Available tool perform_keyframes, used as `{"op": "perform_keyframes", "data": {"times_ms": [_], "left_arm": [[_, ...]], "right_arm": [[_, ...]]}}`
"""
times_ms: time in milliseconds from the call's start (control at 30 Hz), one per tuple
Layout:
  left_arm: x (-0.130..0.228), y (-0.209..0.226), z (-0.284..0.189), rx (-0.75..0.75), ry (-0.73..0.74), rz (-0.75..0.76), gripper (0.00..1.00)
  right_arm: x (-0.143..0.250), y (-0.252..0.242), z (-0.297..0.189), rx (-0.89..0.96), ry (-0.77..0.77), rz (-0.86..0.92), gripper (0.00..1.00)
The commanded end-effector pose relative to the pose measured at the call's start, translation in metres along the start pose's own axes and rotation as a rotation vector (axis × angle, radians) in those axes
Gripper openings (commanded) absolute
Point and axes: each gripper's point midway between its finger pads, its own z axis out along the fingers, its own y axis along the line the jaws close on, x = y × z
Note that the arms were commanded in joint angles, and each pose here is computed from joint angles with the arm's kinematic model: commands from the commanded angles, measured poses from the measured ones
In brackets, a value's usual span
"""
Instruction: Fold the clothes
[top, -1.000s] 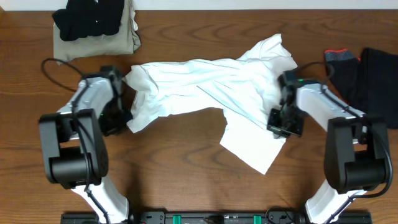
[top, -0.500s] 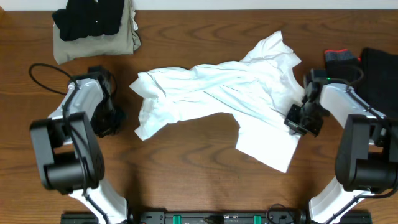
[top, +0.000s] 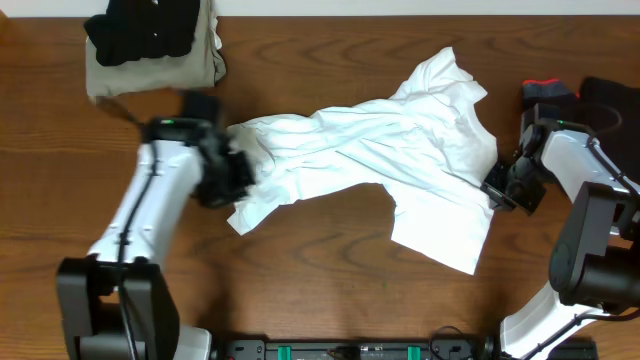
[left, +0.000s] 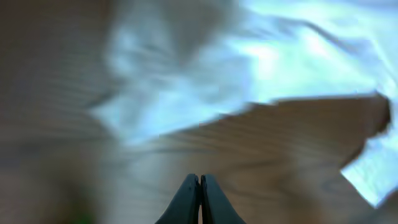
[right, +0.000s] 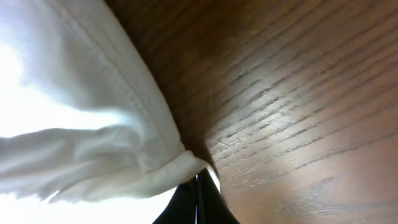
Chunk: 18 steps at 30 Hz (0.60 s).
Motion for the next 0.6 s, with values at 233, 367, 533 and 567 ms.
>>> {"op": "perform_keyframes", "data": {"times_ms": [233, 367, 533, 567], "left_arm": [[0.0, -0.026, 0.046, -0.051, 0.022, -0.014, 0.06], [-0.013, -0.02, 0.065, -0.088, 0.003, -0.014, 0.06], [-0.033, -0.007, 0.072, -0.156, -0.069, -0.015, 0.06], [-0.037, -0.004, 0.073, -0.168, -0.085, -0.017, 0.06]], "right_arm": [[0.002, 0.008, 0.0, 0.013, -0.003, -0.061, 0.01], [0.002, 0.008, 0.0, 0.013, -0.003, -0.062, 0.01], [0.003, 0.008, -0.001, 0.015, 0.0, -0.087, 0.01], [0.002, 0.008, -0.001, 0.015, 0.0, -0.087, 0.01]]}}
